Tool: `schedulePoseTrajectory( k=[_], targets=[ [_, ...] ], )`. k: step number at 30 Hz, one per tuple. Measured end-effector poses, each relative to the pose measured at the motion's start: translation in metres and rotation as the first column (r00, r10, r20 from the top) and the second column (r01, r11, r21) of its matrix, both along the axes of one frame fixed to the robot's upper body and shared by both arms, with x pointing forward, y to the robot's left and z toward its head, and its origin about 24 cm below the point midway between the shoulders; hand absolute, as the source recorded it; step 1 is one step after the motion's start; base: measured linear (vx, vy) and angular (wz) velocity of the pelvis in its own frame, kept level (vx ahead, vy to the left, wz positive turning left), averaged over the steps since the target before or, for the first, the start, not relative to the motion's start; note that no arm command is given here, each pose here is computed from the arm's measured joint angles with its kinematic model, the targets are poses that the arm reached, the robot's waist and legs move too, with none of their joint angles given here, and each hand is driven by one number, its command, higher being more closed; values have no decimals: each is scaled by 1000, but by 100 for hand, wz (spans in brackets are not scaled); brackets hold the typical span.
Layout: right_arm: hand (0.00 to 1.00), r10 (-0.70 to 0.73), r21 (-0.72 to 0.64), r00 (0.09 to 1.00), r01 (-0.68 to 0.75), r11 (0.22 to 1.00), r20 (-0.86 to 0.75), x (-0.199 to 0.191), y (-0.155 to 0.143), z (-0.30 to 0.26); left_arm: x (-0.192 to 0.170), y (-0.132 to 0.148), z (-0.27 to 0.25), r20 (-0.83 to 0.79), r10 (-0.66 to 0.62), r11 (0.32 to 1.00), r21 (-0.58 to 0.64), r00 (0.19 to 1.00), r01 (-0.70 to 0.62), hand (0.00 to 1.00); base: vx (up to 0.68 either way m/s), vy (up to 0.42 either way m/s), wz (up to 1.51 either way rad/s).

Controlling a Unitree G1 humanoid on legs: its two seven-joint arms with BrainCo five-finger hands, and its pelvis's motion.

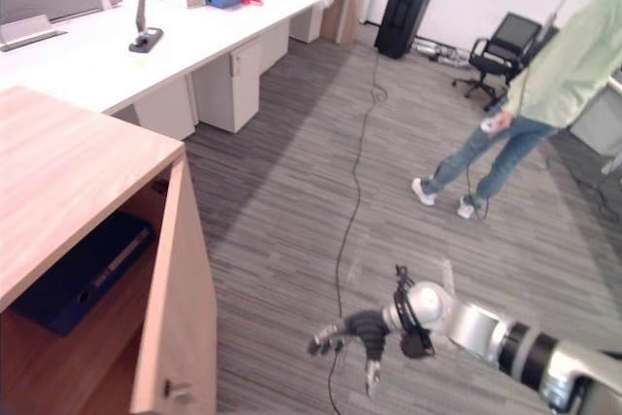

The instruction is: Walk over to the cabinet, pick up the folder, carry it to the office cabinet, place the folder inside the office cabinet, then close the office cabinet door

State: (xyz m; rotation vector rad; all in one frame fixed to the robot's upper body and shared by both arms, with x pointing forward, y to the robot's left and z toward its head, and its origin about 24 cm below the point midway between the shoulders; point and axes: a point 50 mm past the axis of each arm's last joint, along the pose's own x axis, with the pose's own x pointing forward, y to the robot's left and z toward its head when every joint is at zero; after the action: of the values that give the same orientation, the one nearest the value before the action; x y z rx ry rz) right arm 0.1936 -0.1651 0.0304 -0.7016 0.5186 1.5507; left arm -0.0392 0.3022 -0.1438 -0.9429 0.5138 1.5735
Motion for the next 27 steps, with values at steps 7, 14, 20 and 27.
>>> schedulePoseTrajectory(
  k=[7,14,20,27],
  targets=[
    [0,-32,-109,998,27,994,-47,-17,-27,-11,-9,-4,-1,24,79,997,-10,997,-79,0,-7,-3,89],
    [0,-193,-168,980,200,965,54,13,-24,-57,4,-30,-12,-4,-59,993,-101,998,59,0,-44,10,90],
    [0,-685,-289,728,661,693,21,-3,-2,-156,18,-77,-26,-20,-182,956,-237,983,172,0,4,93,70],
    [0,-979,-371,-192,915,-156,-63,-66,-9,-193,45,-100,-29,-11,-448,860,-281,894,427,0,209,230,76]
  ],
)
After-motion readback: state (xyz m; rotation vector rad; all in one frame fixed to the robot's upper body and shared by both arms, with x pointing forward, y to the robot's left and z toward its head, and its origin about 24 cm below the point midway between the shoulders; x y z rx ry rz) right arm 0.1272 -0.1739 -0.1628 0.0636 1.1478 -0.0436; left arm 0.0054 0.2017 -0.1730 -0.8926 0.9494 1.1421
